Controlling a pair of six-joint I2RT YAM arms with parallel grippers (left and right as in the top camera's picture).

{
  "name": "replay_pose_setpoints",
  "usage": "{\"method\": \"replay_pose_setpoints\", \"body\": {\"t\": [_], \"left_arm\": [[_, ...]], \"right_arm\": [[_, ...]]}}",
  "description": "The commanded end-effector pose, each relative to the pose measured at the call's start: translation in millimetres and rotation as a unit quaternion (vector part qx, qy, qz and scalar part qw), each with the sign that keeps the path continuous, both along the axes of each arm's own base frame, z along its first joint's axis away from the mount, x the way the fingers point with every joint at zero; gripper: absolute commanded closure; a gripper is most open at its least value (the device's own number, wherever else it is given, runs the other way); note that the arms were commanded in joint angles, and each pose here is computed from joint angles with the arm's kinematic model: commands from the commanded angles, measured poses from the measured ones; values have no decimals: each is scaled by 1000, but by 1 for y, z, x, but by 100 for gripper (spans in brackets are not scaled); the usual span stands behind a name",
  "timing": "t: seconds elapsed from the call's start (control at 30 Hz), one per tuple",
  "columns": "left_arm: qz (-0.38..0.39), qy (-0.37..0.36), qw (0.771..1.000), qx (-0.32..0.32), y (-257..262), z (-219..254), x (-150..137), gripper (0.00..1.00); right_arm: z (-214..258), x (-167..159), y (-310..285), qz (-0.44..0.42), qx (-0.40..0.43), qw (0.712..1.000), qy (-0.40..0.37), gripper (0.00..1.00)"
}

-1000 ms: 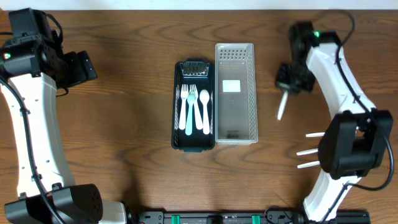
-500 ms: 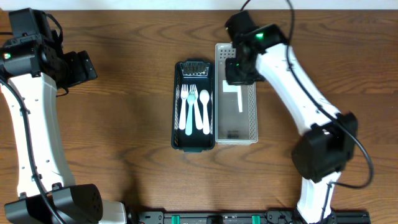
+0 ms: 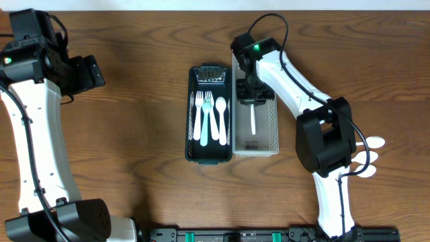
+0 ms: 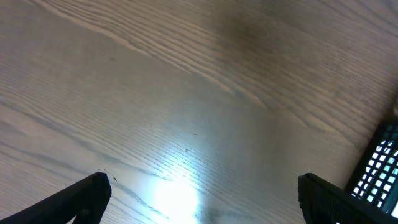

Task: Pack container
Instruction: 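Carry the spoon into the clear basket and open the right gripper, then move the right gripper back over the next white spoon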

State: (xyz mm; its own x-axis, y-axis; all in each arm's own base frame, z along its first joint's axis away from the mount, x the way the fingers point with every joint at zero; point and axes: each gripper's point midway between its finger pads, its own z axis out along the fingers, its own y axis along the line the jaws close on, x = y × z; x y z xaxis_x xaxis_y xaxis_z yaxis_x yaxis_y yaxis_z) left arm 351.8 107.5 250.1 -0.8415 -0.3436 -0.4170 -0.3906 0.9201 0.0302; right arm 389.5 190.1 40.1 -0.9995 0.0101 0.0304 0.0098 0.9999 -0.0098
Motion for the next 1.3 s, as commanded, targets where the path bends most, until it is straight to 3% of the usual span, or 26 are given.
{"method": "replay_pose_setpoints", "body": {"t": [0.0,0.13,0.27,0.4,0.5,0.53,0.67,0.93,1.1,1.27], "left_arm": [[-2,13,1000,1,1,-7,-1,2],[-2,13,1000,1,1,-7,-1,2],[-2,13,1000,1,1,-7,-1,2],[-6,13,1000,2,1,-7,-1,2],[-6,13,1000,2,1,-7,-1,2],[-6,13,1000,2,1,-7,-1,2],[-6,13,1000,2,1,-7,-1,2],[-6,13,1000,2,1,-7,-1,2],[-6,13,1000,2,1,-7,-1,2],[-6,13,1000,2,1,-7,-1,2]], "right_arm": [[4,1,3,5,7,1000,-5,80],[31,10,-3,-6,22,999,-32,63],[87,20,-24,-34,40,995,-87,64],[150,24,-88,-169,26,973,-156,65],[185,9,-158,-295,-1,938,-180,25],[192,3,-174,-314,-3,932,-182,16],[207,-30,-245,-426,-21,889,-168,3],[159,-71,-316,-556,-33,826,-86,1],[93,-91,-325,-582,-31,812,-34,1],[42,-94,-322,-574,-22,818,-32,1]]}}
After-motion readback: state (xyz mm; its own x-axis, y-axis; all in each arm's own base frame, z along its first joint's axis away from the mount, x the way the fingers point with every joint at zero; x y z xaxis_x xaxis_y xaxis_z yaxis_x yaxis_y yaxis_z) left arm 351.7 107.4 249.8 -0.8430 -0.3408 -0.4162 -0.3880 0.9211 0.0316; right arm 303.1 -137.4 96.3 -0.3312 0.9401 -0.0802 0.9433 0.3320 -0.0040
